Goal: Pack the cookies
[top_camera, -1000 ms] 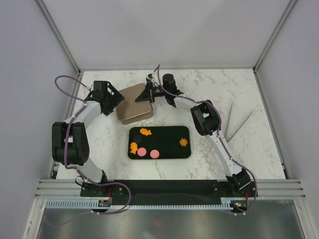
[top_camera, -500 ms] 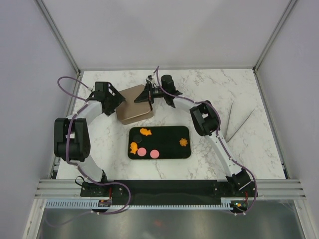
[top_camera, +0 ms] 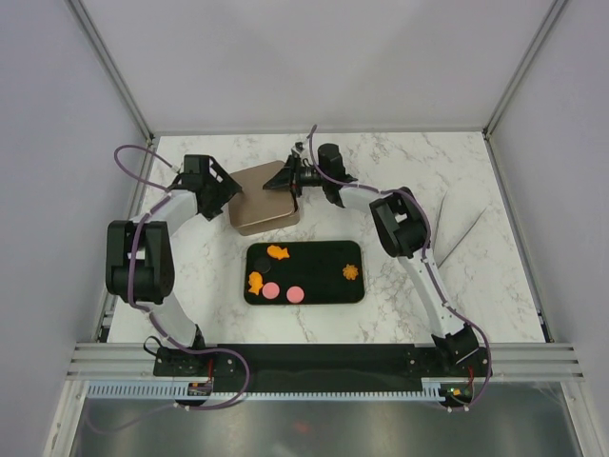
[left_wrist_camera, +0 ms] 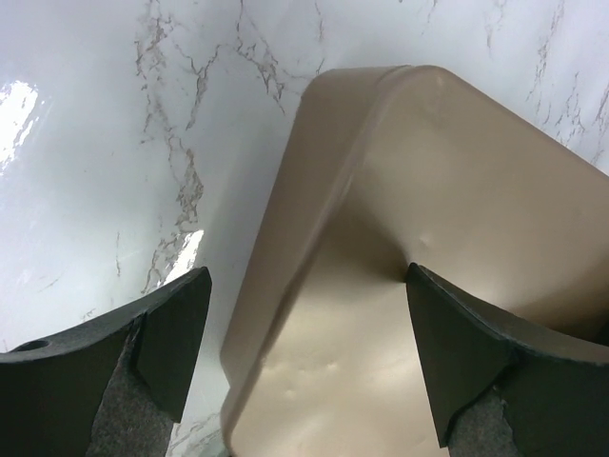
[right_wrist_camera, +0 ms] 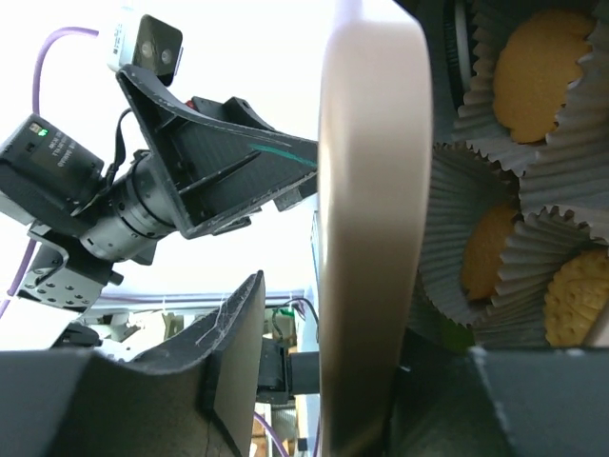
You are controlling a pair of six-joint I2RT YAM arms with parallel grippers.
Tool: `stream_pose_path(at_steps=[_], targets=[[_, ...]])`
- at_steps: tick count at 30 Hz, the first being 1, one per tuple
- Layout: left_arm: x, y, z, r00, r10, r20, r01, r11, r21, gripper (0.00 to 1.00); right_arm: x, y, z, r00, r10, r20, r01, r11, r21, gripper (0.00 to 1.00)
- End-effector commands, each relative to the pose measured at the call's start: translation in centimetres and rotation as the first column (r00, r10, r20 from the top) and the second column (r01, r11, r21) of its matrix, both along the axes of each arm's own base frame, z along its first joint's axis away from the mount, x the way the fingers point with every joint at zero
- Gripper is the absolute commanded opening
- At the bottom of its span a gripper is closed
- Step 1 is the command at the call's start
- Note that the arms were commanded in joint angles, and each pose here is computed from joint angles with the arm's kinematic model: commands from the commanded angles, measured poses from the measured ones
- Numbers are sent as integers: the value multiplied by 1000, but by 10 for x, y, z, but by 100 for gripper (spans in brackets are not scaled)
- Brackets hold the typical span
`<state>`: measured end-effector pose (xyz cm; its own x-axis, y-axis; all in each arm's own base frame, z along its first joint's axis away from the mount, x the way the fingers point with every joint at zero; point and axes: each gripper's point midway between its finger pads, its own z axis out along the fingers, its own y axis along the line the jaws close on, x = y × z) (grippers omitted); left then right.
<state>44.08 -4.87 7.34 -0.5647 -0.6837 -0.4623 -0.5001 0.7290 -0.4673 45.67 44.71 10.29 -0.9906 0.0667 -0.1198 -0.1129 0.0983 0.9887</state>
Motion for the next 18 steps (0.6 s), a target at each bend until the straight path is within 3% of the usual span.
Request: stream_pose_path(at_steps=[1,12,18], targets=[[0,9,-9,999,25,-38,-24,999,32,90,26,-30,7,994,-104,31,104,995,-1,44],[6,-4,-7,999,-23,-31,23,1000,0,90,25,-56,17,989,-142,39,141,990,11,48],[19,-30,14,990,-126,64,131,988,-85,91,23,-59,25,988,-145,60,145,989,16,50]])
